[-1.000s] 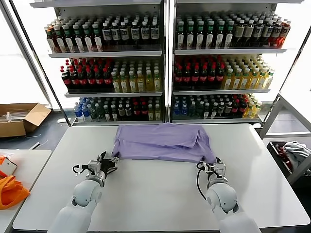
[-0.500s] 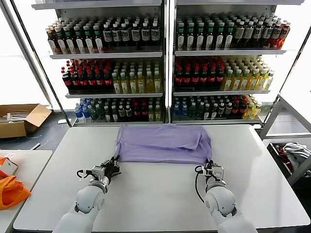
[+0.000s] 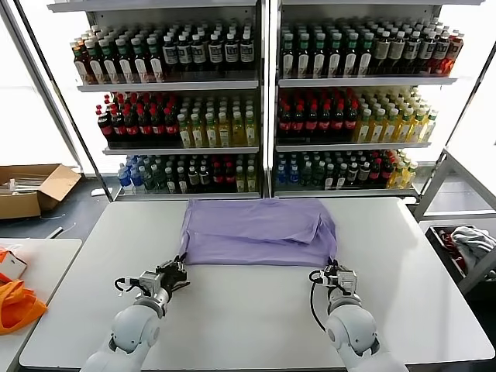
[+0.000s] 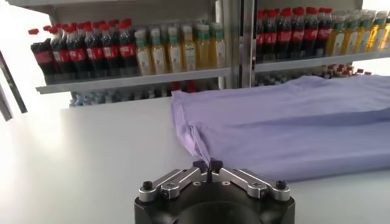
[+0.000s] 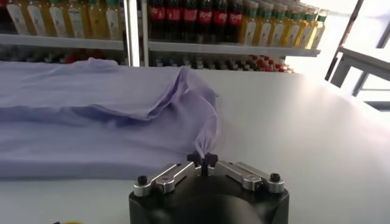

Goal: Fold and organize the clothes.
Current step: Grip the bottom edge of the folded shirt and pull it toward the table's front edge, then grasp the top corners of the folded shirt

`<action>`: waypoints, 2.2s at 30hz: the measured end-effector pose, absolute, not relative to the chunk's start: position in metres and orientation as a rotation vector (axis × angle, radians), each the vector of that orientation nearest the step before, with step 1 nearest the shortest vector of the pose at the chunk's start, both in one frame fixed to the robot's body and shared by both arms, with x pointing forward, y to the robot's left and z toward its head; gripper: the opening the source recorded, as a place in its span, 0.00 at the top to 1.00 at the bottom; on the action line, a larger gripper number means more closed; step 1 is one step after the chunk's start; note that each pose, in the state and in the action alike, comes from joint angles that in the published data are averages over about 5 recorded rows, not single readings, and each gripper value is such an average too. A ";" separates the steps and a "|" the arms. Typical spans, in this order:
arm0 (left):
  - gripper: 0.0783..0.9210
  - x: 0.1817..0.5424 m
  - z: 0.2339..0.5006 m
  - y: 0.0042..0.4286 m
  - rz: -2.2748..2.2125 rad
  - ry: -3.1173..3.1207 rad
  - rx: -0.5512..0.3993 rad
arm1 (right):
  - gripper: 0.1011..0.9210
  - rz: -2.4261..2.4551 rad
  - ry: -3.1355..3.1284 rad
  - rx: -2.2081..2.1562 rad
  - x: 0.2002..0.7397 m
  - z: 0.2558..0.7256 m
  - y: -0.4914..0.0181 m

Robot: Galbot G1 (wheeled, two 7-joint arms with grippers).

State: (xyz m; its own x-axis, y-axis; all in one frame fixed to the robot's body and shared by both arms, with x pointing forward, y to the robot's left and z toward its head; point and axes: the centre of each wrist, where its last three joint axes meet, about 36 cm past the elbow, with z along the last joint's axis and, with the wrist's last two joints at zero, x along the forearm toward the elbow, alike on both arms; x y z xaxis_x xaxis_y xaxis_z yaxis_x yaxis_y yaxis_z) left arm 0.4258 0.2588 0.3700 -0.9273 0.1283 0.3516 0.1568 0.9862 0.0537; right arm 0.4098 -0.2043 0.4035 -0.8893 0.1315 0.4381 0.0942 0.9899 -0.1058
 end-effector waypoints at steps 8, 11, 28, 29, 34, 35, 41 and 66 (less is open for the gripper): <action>0.99 0.386 0.383 0.243 -0.108 -2.802 -0.261 | 0.96 0.095 -2.715 -0.191 0.373 0.425 -0.214; 0.99 0.367 0.386 0.239 -0.109 -2.802 -0.273 | 0.96 0.099 -2.712 -0.209 0.354 0.429 -0.218; 0.99 0.271 0.386 0.229 -0.143 -2.736 -0.291 | 0.83 0.222 -2.596 -0.258 0.264 0.432 -0.234; 0.99 0.267 0.385 0.228 -0.146 -2.729 -0.292 | 0.80 0.226 -2.592 -0.258 0.260 0.433 -0.234; 0.96 0.246 0.385 0.222 -0.157 -2.707 -0.294 | 0.62 0.233 -2.585 -0.267 0.247 0.440 -0.235; 0.93 0.242 0.386 0.221 -0.159 -2.707 -0.293 | 0.59 0.233 -2.587 -0.269 0.245 0.442 -0.235; 0.73 0.231 0.396 0.221 -0.164 -2.729 -0.288 | 0.37 0.219 -2.631 -0.277 0.243 0.453 -0.237; 0.12 0.372 0.420 0.257 -0.224 -2.894 -0.373 | 0.12 0.127 -2.869 -0.102 0.430 0.471 -0.278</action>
State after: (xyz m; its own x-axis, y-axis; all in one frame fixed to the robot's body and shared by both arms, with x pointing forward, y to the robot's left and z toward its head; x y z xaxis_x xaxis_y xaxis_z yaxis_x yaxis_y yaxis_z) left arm 0.3721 0.2567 0.4196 -0.9449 0.2325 0.2303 0.2652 0.9564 0.1226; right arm 0.4303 -0.2783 0.4713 -0.9618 0.0813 0.2615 0.0578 0.9937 -0.0962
